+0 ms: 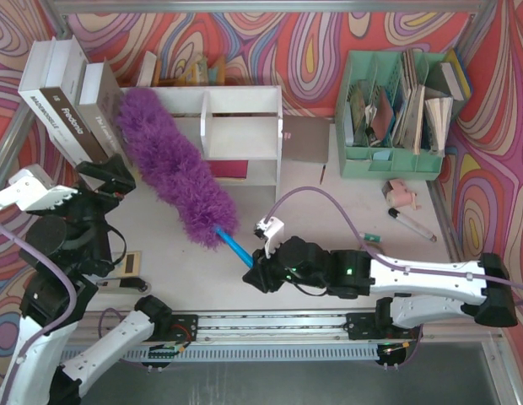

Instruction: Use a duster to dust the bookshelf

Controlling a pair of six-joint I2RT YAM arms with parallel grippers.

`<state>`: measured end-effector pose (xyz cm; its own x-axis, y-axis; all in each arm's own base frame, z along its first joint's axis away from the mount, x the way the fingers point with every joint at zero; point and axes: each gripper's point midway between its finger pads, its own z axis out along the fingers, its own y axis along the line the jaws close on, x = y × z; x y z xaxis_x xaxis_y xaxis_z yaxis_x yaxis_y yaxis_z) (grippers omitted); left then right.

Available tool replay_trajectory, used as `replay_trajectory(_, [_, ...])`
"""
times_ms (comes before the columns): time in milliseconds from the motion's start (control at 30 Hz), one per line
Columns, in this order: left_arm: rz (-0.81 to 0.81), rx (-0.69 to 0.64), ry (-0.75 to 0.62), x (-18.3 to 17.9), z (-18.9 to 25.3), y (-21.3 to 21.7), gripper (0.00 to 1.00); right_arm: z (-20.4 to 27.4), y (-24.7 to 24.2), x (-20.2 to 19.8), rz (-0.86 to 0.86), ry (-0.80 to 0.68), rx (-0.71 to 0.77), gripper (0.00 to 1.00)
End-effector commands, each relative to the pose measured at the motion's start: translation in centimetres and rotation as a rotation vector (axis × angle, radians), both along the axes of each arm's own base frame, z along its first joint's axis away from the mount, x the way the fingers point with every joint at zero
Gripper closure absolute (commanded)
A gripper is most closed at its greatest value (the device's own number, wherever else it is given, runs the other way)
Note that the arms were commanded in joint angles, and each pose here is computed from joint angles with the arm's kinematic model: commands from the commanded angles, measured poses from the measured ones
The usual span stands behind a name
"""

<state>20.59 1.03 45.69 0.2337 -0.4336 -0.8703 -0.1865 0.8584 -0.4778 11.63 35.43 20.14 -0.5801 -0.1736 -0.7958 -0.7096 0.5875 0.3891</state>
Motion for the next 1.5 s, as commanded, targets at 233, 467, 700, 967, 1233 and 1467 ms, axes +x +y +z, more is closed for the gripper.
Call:
replay_trajectory(233, [0.012, -0.008, -0.060, -2.0, 2.2, 1.6, 0.02, 10.6, 3.0, 1.8, 0.029, -0.235, 0.215, 1.00])
replay_trajectory(467, [0.020, -0.002, -0.066, -2.7, 2.3, 2.2, 0.02, 7.0, 4.8, 2.5, 0.021, -0.202, 0.136, 1.00])
replay_trajectory(700, [0.029, 0.005, -0.068, -2.9, 2.4, 2.5, 0.02, 5.3, 2.7, 3.2, -0.062, -0.196, 0.104, 1.00])
replay_trajectory(967, [0.032, -0.004, -0.080, -3.4, 2.7, 2.8, 0.02, 7.0, 1.0, 4.0, -0.117, -0.238, 0.099, 1.00])
replay_trajectory(1233, [0.034, -0.006, -0.086, -3.7, 2.9, 3.1, 0.02, 12.6, 2.2, 4.0, -0.075, -0.322, 0.203, 1.00])
replay_trajectory(1467, [0.054, -0.007, -0.114, -4.7, 3.8, 4.1, 0.02, 16.9, 3.9, 4.2, -0.025, -0.395, 0.213, 1.00])
